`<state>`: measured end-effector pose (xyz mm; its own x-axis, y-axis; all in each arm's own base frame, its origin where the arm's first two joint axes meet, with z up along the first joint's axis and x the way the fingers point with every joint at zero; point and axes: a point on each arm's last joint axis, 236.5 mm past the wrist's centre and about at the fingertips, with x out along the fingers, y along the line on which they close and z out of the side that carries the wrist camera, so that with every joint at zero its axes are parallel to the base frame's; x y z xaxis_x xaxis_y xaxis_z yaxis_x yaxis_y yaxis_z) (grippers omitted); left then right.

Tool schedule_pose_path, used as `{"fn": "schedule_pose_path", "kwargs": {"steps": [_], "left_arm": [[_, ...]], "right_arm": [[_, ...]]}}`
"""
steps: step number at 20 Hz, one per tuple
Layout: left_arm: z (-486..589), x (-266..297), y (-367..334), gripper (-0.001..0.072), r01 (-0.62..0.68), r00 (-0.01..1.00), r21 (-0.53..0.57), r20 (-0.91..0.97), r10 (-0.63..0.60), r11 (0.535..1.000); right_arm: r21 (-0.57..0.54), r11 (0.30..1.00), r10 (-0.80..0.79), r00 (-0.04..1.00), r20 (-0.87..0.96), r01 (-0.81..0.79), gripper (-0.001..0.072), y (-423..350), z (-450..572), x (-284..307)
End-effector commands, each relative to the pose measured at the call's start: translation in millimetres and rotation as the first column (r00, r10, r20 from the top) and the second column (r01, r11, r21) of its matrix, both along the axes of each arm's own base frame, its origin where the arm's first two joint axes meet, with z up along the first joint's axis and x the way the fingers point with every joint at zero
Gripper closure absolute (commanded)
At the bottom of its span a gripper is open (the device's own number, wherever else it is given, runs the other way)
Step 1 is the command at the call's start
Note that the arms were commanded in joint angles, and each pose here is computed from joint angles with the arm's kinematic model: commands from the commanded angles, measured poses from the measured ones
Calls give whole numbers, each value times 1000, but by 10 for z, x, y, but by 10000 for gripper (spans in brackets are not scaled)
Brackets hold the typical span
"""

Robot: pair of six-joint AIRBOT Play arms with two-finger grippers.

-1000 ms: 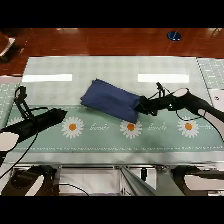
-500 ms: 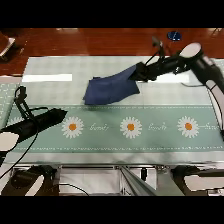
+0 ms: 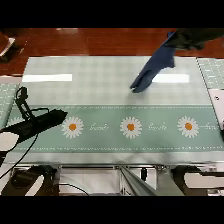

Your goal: Fold the shirts.

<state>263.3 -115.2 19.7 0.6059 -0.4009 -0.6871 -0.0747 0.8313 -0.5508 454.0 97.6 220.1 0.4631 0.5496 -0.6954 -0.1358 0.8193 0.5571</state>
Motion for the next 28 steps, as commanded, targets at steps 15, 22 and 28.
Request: {"fn": "schedule_pose_path", "kwargs": {"steps": [15,22,28], "left_arm": [[-55,-73,-16,691,17,999,4,-35,-16,1000],[-11,-12,-3,691,3,1000,1,-6,-3,1000],[31,44,11,691,-11,1000,-3,21,11,1000]], "right_arm": [[-243,664,-740,668,-78,707,686,-2519,535,-1723],[-344,494,-869,463,-173,798,686,-2801,30,-2635],[-454,295,-945,188,-267,841,685,-2660,-636,-3620]]}}
